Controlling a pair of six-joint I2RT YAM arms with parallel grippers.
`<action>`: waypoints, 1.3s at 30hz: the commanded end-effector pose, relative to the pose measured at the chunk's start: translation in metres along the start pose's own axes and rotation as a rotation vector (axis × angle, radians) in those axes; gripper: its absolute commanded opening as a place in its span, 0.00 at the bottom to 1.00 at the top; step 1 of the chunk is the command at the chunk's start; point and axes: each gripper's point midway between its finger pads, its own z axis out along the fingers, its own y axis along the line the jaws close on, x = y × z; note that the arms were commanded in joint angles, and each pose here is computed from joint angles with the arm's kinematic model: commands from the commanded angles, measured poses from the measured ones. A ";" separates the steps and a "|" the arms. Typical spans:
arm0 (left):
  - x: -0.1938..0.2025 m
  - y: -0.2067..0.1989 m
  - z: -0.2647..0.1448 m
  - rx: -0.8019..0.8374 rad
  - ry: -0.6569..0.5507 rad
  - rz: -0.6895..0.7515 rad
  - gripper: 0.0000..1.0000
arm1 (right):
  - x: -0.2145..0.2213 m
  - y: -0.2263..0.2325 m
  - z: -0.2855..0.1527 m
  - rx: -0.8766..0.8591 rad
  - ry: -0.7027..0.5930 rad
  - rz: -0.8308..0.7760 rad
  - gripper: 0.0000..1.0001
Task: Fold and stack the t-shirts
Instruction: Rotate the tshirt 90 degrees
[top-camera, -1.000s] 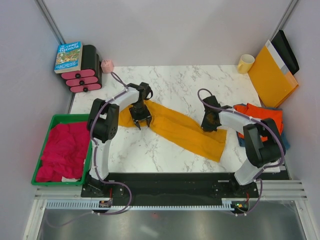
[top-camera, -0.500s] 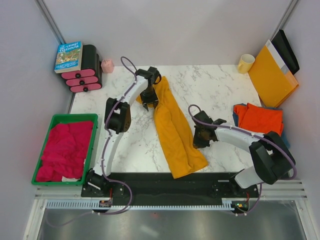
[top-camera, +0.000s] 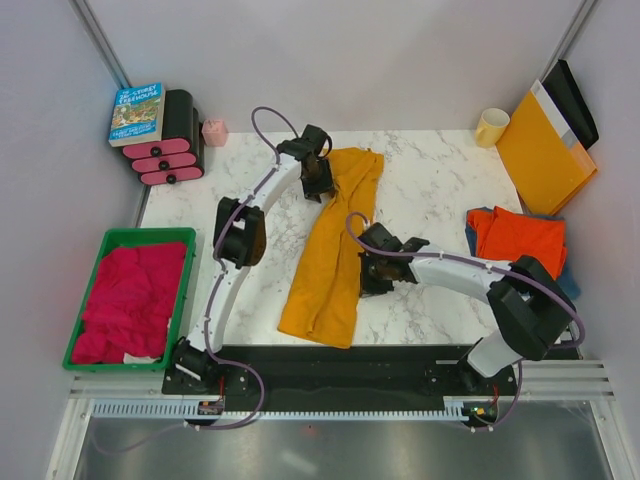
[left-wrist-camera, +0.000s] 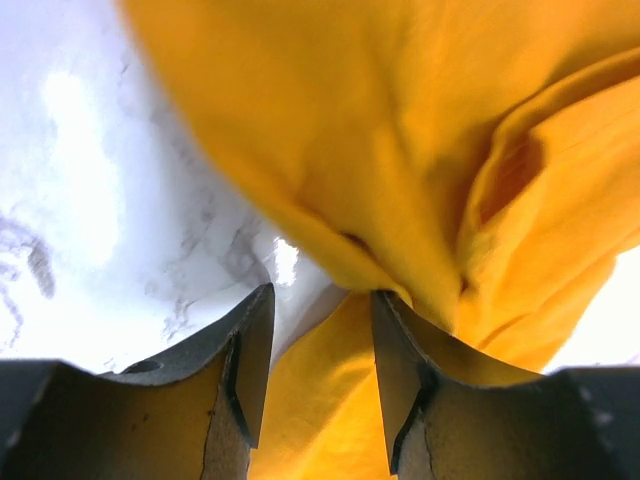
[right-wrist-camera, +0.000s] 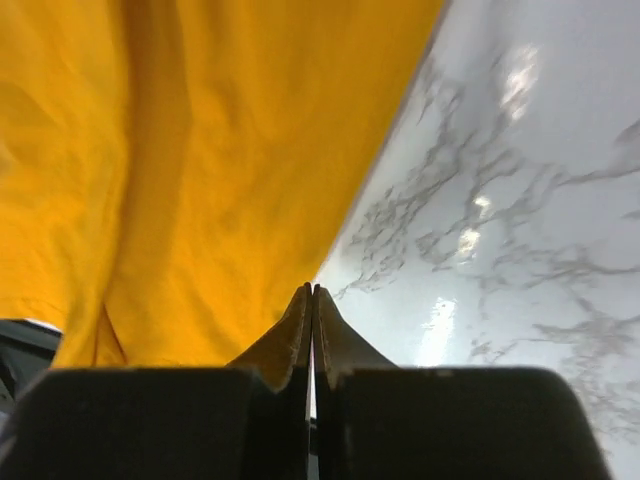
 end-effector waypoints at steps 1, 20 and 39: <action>-0.033 0.008 -0.061 -0.054 -0.178 0.023 0.52 | -0.090 -0.004 -0.065 0.107 -0.360 -0.031 0.08; 0.160 0.129 -0.137 -0.345 -0.090 -0.080 0.53 | -0.296 -0.044 -0.030 0.352 -0.571 0.109 0.00; 0.260 0.156 -0.111 -0.382 0.151 -0.035 0.52 | -0.311 -0.079 0.083 0.416 -0.376 0.146 0.05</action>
